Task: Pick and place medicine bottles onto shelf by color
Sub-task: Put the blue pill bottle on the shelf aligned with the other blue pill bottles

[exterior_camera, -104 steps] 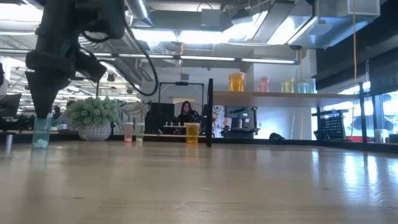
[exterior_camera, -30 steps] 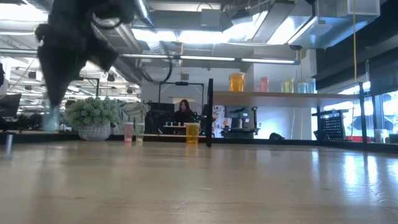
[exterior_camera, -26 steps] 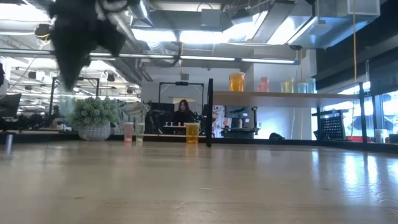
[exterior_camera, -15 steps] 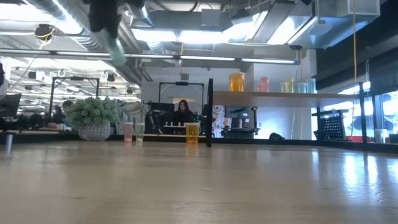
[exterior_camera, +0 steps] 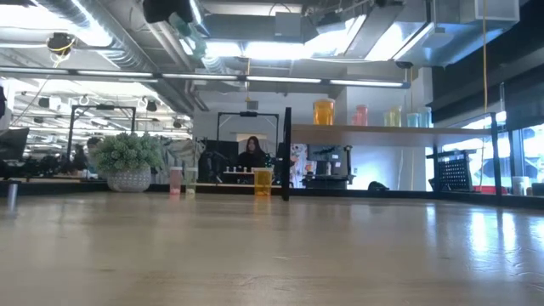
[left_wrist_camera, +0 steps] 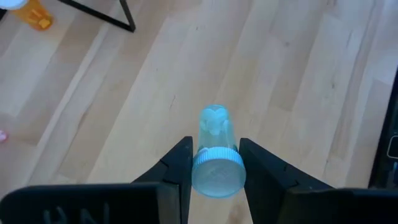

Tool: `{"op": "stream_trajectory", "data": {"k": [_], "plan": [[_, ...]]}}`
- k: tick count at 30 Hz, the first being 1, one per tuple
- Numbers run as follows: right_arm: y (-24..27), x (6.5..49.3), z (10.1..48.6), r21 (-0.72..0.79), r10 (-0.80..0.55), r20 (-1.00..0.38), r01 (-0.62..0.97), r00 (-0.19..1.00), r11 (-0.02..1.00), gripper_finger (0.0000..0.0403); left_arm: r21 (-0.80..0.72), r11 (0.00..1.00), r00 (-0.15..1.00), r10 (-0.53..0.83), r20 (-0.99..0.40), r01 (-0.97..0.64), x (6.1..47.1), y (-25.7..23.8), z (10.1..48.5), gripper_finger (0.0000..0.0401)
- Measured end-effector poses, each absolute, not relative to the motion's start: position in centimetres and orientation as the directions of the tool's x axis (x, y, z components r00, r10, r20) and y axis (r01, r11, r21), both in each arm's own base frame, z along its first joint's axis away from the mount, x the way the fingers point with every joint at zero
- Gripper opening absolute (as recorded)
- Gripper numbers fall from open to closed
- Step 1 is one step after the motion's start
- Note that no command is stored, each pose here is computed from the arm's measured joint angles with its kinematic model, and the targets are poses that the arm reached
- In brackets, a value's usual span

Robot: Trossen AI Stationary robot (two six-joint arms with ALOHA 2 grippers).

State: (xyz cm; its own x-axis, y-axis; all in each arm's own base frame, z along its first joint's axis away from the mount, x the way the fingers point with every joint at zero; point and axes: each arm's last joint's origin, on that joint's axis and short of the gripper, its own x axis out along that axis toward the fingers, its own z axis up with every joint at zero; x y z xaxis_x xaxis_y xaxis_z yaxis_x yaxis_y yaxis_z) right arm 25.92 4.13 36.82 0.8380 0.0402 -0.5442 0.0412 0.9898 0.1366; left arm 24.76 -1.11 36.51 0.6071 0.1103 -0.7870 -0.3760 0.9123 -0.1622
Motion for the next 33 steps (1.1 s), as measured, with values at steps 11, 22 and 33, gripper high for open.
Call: {"op": "stream_trajectory", "data": {"k": [11,22,33], "plan": [[3.6,28.0,35.9,0.074,0.054,-0.536,-0.017,0.842,0.997,0.0106,-0.158,0.914,0.605,0.111,-0.789,-0.374,24.7,-1.1,36.5,0.0098],[2.7,30.4,34.3,0.094,0.027,-0.542,0.029,0.840,0.995,0.0162,-0.160,0.912,0.605,0.111,-0.789,-0.377,24.7,-1.1,36.5,0.0098],[2.8,33.3,33.6,0.030,0.033,-0.438,-0.022,0.898,0.999,0.0237,-0.158,0.914,0.605,0.111,-0.788,-0.373,24.7,-1.1,36.5,0.0098]]}}
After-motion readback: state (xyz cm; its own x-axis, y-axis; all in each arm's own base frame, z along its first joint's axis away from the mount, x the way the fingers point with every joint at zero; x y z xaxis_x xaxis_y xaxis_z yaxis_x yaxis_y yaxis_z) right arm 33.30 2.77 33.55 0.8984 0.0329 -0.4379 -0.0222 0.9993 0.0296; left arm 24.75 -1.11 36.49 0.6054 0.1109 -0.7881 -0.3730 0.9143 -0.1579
